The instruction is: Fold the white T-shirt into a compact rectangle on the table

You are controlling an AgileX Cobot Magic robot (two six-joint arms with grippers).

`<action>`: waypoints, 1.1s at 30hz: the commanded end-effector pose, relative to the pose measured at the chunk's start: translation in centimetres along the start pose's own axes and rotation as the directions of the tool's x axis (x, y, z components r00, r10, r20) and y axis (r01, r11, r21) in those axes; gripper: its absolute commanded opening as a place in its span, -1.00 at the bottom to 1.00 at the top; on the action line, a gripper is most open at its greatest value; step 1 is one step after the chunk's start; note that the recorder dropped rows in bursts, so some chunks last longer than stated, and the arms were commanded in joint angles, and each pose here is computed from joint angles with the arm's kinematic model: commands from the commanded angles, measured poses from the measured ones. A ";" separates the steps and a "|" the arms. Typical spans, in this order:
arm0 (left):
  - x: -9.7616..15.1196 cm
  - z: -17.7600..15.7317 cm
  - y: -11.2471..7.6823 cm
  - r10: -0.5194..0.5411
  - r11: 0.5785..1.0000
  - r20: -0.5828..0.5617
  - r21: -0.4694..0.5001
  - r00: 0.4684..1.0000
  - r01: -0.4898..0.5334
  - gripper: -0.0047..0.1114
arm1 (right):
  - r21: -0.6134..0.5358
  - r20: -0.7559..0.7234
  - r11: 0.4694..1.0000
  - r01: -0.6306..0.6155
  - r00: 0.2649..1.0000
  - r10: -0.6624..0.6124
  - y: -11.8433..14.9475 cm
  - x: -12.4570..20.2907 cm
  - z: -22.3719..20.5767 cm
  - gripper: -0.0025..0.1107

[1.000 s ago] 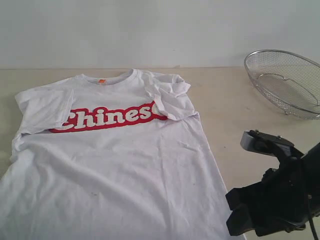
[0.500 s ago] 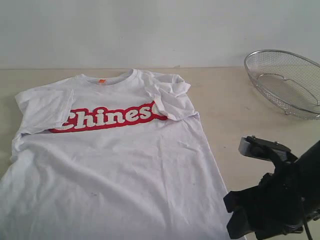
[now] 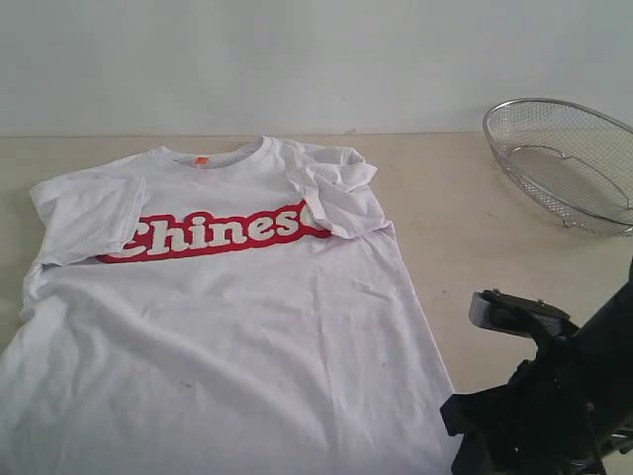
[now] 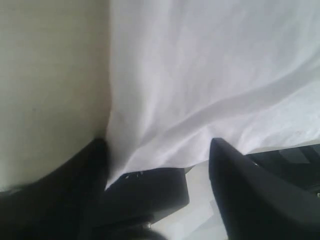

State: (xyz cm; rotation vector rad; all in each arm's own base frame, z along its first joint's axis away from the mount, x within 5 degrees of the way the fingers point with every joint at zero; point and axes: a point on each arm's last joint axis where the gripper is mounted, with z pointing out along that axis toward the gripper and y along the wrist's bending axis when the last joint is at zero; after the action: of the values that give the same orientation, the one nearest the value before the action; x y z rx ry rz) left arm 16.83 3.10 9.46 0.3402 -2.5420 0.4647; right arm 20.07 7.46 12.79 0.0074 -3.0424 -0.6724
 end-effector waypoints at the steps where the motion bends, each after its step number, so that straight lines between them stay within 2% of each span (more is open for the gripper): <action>1: -1.1 0.2 0.4 0.028 0.999 0.097 -0.049 0.995 -0.023 0.07 | -0.006 -0.011 1.000 -0.002 1.000 0.002 -0.1 0.1 0.0 -0.07; 11: -1.2 0.2 0.4 0.023 0.999 0.113 -0.046 0.993 -0.018 0.06 | -0.012 -0.025 1.000 -0.002 1.000 0.002 0.0 0.2 0.0 -0.07; 18: -1.2 0.2 0.4 0.023 0.999 0.113 -0.046 0.993 -0.018 -0.25 | -0.017 -0.036 1.000 -0.002 0.999 0.002 0.0 0.3 0.0 -0.07; 28: -1.2 0.2 0.4 0.028 0.999 0.114 -0.045 0.993 -0.023 -0.27 | -0.020 -0.039 1.000 -0.004 0.999 0.003 0.1 0.4 0.0 -0.07; 31: -1.2 0.2 0.4 0.028 0.999 0.114 -0.045 0.993 -0.023 -0.35 | -0.021 -0.038 1.000 -0.006 0.999 0.005 0.1 0.4 0.0 -0.07; 33: -1.2 0.2 0.4 0.038 0.998 0.115 -0.046 0.993 -0.033 -0.48 | -0.022 -0.038 1.000 -0.007 0.999 0.006 0.1 0.4 0.0 -0.07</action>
State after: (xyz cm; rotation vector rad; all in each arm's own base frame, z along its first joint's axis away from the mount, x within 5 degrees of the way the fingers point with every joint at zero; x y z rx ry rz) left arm 16.80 3.31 9.25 0.3131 -2.5582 0.4379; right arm 19.75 7.62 12.84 0.0109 -2.9987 -0.6941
